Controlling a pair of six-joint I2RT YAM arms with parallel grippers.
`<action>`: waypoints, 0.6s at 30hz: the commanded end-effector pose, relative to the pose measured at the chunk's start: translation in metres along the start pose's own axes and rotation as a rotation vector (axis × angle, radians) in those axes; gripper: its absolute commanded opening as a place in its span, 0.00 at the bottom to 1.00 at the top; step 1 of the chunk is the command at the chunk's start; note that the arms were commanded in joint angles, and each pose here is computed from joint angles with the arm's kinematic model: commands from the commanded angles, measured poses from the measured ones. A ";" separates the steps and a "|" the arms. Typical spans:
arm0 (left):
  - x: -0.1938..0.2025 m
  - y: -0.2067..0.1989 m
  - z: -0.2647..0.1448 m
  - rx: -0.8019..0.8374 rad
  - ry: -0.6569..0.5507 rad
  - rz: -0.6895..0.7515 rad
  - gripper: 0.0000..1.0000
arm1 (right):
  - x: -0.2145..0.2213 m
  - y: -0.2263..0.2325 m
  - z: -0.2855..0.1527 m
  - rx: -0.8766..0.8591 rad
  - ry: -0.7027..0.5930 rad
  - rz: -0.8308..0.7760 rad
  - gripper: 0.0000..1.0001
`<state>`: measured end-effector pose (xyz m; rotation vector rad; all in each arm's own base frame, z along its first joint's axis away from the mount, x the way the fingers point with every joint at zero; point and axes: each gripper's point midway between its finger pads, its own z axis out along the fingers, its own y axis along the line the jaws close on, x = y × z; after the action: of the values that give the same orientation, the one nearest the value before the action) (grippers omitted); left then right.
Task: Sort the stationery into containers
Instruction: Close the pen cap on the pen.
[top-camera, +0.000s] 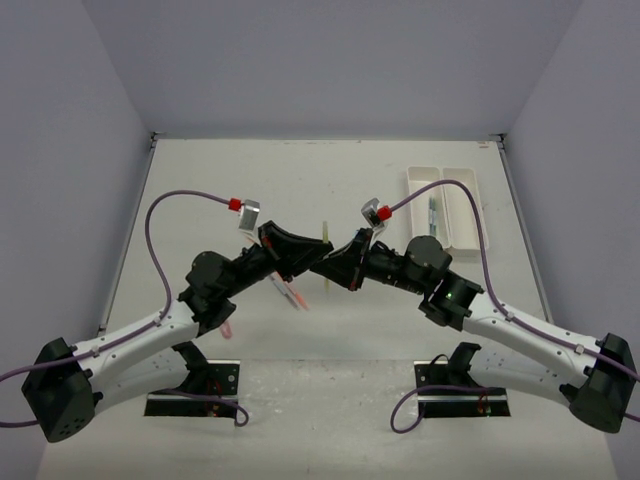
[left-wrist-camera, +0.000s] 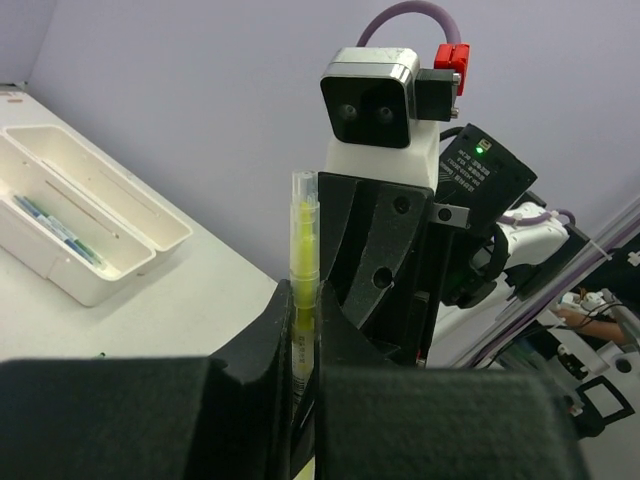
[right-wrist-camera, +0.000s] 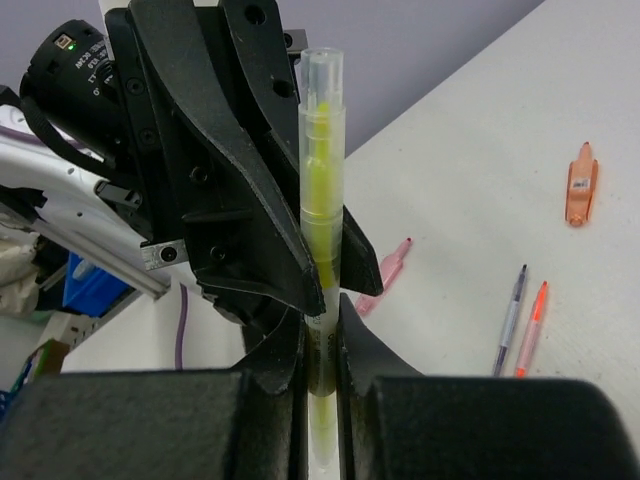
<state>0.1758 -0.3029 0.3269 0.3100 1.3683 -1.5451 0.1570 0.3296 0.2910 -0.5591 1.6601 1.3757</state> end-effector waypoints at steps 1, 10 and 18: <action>-0.024 -0.032 0.004 0.094 -0.041 0.050 0.06 | -0.027 0.021 0.004 -0.055 -0.065 -0.031 0.00; -0.053 -0.029 0.010 -0.023 -0.058 0.165 0.72 | -0.015 0.011 -0.002 -0.010 -0.016 -0.046 0.00; -0.053 -0.023 0.021 -0.070 -0.009 0.175 0.52 | -0.022 0.022 -0.005 -0.031 -0.009 -0.069 0.00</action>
<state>0.1856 -0.2957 0.3851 0.3488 1.3266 -1.3994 0.1525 0.3287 0.2931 -0.5980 1.6716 1.3553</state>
